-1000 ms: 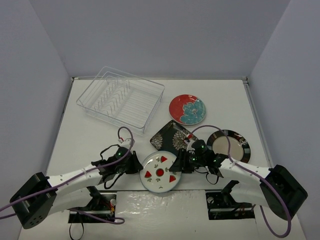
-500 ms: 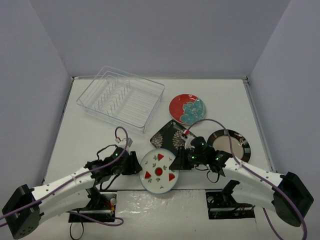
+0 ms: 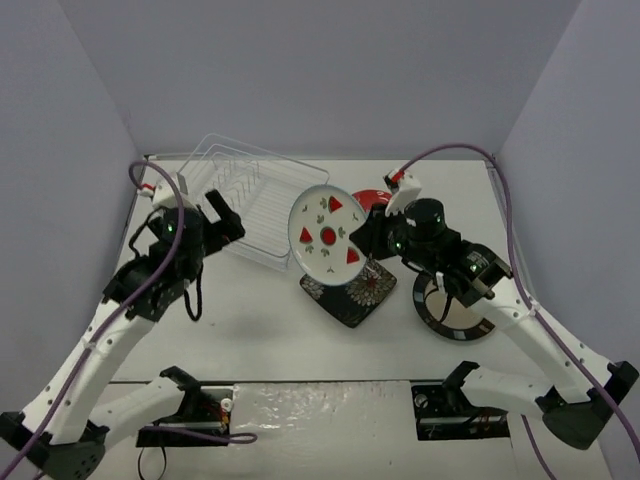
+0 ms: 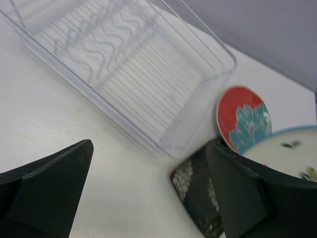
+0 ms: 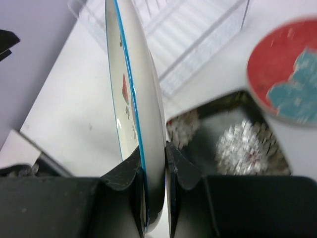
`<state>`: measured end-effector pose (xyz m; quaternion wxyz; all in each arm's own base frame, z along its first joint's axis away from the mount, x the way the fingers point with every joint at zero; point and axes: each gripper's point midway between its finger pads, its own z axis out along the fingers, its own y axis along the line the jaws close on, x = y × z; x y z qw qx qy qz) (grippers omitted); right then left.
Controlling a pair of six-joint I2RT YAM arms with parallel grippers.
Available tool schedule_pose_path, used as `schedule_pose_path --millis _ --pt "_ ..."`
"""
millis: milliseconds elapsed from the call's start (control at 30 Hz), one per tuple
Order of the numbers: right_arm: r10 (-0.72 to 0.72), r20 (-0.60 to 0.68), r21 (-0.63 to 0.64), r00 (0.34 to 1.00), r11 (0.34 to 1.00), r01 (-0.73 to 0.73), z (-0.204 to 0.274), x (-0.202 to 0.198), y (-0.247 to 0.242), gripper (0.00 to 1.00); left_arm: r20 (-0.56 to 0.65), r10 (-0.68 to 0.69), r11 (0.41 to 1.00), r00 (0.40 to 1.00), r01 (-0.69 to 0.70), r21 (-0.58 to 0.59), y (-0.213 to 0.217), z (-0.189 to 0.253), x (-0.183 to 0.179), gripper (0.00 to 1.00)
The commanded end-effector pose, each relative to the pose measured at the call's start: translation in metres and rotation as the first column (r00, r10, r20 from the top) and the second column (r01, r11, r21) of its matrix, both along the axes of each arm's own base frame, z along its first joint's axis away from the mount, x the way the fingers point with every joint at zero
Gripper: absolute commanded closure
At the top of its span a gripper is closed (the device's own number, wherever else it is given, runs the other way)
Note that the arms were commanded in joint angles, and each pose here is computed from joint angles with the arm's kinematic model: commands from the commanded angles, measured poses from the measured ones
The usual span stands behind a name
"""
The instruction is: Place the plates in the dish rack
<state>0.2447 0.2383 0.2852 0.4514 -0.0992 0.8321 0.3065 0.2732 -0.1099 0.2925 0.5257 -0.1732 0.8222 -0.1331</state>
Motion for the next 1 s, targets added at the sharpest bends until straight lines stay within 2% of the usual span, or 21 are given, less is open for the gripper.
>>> schedule_pose_path --millis 0,33,133,200,267,367,433,533,600,633,733,800,967 --pt "-0.084 0.411 0.026 0.908 0.996 0.08 0.124 0.08 0.019 1.0 -0.029 0.084 0.996 0.996 -0.085 -0.034 0.047 0.013 0.062 0.03" --pt "-0.082 0.457 0.027 0.886 0.997 0.079 0.145 0.084 0.018 1.0 -0.022 0.097 0.994 0.995 -0.098 -0.047 0.054 0.018 0.066 0.03" --pt "-0.019 0.5 -0.073 0.866 0.995 0.064 0.149 0.145 0.04 1.0 -0.072 0.146 0.988 0.987 -0.149 -0.04 0.073 0.01 0.092 0.03" --pt "0.008 0.56 -0.079 0.829 0.996 0.044 0.183 0.182 0.035 1.0 -0.102 0.152 0.986 0.983 -0.158 -0.047 0.082 0.01 0.102 0.03" --pt "0.109 0.559 -0.161 0.822 0.987 -0.021 0.166 0.218 0.051 1.0 -0.16 0.154 0.985 0.975 -0.165 -0.054 0.092 -0.005 0.111 0.03" --pt "0.178 0.654 -0.249 0.735 0.968 -0.013 0.181 0.256 0.066 1.0 -0.2 0.104 0.99 0.974 -0.121 -0.074 0.089 -0.02 0.122 0.03" --pt "0.189 0.719 -0.25 0.669 0.968 -0.004 0.189 0.274 0.077 1.0 -0.19 0.073 0.994 0.979 -0.088 -0.07 0.086 -0.025 0.129 0.03" --pt "0.229 0.804 -0.26 0.548 0.965 -0.022 0.189 0.284 0.093 1.0 -0.176 0.067 0.995 0.982 -0.079 -0.063 0.086 -0.03 0.134 0.03" --pt "0.265 0.854 -0.255 0.448 0.963 -0.084 0.18 0.283 0.111 1.0 -0.185 0.066 0.995 0.98 -0.078 -0.061 0.086 -0.035 0.137 0.03" --pt "0.269 0.864 -0.247 0.425 0.963 -0.108 0.177 0.284 0.118 1.0 -0.192 0.066 0.995 0.979 -0.079 -0.061 0.086 -0.039 0.138 0.03" --pt "0.251 0.887 -0.205 0.387 0.966 -0.157 0.166 0.292 0.133 1.0 -0.229 0.07 0.993 0.971 -0.089 -0.074 0.084 -0.053 0.142 0.03" --pt "0.233 0.894 -0.178 0.384 0.969 -0.173 0.161 0.296 0.138 1.0 -0.272 0.09 0.989 0.958 -0.119 -0.088 0.085 -0.071 0.145 0.03" --pt "0.247 0.899 -0.186 0.361 0.963 -0.195 0.138 0.305 0.159 1.0 -0.364 0.132 0.973 0.922 -0.191 -0.133 0.083 -0.109 0.156 0.03"
